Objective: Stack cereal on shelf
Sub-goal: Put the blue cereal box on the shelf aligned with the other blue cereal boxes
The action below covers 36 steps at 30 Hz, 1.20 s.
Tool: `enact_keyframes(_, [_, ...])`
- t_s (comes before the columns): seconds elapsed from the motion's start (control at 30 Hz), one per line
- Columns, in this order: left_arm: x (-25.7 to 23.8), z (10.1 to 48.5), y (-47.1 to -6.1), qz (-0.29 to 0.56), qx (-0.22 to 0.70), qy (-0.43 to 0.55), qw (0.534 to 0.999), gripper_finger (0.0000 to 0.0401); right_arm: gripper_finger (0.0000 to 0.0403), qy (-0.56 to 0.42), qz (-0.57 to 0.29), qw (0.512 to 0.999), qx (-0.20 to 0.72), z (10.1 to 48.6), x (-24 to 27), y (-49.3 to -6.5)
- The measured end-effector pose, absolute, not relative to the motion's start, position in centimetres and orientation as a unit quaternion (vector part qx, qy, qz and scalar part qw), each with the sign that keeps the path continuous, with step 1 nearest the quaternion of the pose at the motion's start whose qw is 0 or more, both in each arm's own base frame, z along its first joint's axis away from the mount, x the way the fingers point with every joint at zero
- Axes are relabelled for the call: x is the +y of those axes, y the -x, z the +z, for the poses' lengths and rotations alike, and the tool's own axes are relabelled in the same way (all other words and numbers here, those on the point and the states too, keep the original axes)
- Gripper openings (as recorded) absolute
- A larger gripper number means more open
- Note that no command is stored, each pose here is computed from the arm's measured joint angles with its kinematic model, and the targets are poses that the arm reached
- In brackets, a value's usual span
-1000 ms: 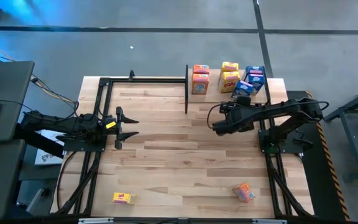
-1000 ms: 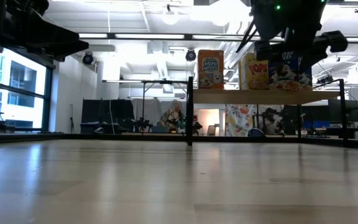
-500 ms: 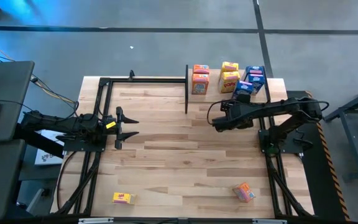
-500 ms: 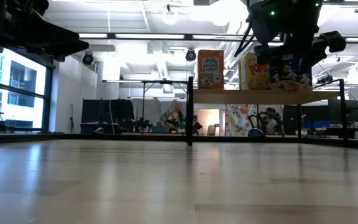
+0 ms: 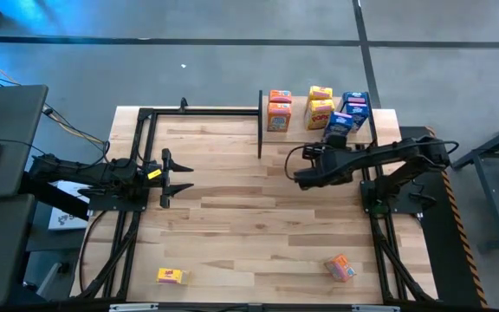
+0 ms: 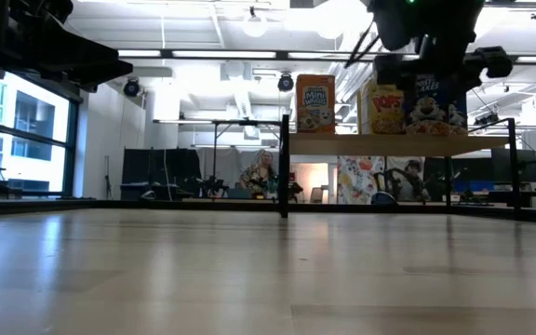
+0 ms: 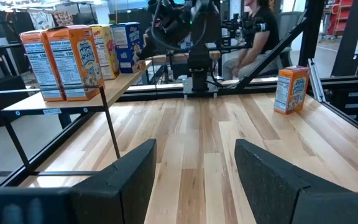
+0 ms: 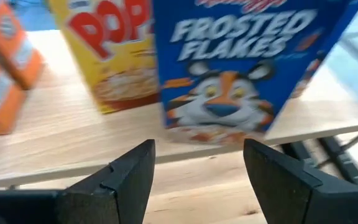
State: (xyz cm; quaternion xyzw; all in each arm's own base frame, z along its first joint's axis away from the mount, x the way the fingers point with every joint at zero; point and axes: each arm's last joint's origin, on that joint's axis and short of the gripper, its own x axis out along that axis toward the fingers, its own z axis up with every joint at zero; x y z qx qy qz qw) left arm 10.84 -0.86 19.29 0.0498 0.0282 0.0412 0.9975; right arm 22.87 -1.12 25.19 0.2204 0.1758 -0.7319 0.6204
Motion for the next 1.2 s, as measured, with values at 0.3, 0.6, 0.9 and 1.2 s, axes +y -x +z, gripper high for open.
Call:
enact_keyframes(0.3, [-0.9, 19.3, -10.8, 0.041, 0.028, -0.05, 0.998, 0.0207, 0.0238, -0.26, -0.681, 0.669, 0.144, 24.9, -1.1, -25.3])
enact_keyframes(0.6, [-0.9, 19.3, -10.8, 0.041, 0.028, -0.05, 0.998, 0.0207, 0.0238, -0.189, -0.631, 0.724, 0.205, 30.4, -1.1, -26.9])
enact_keyframes(0.9, [-0.9, 19.3, -10.8, 0.041, 0.028, -0.05, 0.998, 0.0207, 0.0238, -0.093, -0.539, 0.759, 0.354, 37.8, -2.5, -26.1])
enact_keyframes(1.2, [-0.9, 19.3, -10.8, 0.041, 0.028, -0.05, 0.998, 0.0207, 0.0238, -0.066, -0.406, 0.775, 0.481, 42.1, -5.1, -24.0])
